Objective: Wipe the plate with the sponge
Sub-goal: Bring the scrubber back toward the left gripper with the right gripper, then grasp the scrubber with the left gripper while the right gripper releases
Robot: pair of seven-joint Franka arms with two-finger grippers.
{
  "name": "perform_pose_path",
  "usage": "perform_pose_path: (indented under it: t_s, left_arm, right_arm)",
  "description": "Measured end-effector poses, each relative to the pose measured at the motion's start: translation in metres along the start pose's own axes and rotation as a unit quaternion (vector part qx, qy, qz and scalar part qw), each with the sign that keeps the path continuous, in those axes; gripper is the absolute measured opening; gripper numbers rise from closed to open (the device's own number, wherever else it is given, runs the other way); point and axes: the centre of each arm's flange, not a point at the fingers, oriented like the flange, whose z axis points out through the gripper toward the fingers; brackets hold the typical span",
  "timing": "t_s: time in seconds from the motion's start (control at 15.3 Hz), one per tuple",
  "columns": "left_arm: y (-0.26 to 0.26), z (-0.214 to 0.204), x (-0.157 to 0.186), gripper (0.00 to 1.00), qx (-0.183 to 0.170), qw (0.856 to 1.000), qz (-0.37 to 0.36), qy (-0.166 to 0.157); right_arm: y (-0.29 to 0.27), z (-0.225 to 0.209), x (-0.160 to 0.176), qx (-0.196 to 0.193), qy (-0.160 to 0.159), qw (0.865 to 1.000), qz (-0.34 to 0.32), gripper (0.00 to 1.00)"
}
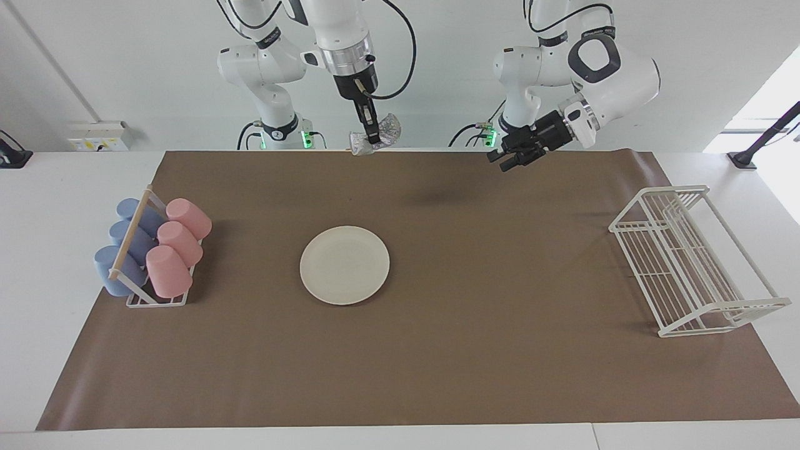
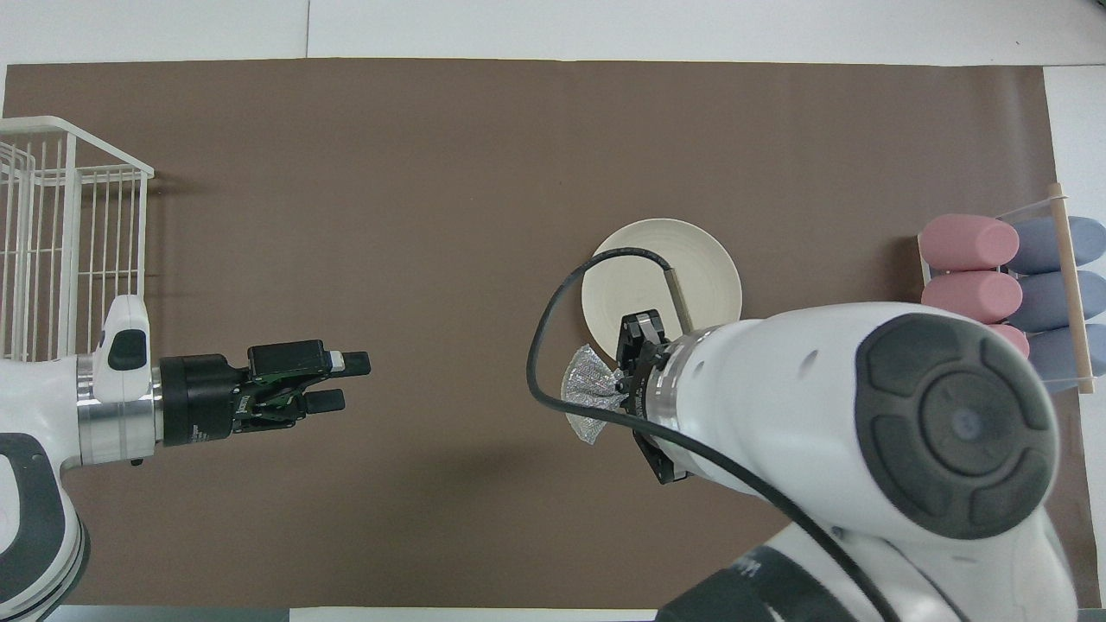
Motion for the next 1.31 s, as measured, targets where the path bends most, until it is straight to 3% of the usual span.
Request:
perform_pose_path:
  t_s: [0.26,0.65,1.05,1.31]
  left_arm:
    - [0.021,0.016,-0.014,1.0,-0.067,0.997,-0.017,-0.036]
    - [0.052,0.067,-0.058,1.0,-0.097,0.99,0.022,-0.098]
    - [0.074,0.115,-0.099,1.0,-0.097,0.992,0.039,-0.073]
    - [0.076,0.115,-0.095,0.98,-0.102,0.992,0.034,-0.064]
  right_arm:
    - [0.009,0.009,-0.025,-0.001,0.011,1.0,0.002,0.09]
    - [0.007,0.011,-0.024,0.001,0.018,1.0,0.002,0.09]
    - [0.007,0.011,-0.024,0.001,0.018,1.0,0.002,0.09]
    - [0.007,0.011,-0.024,0.001,0.018,1.0,0.002,0.09]
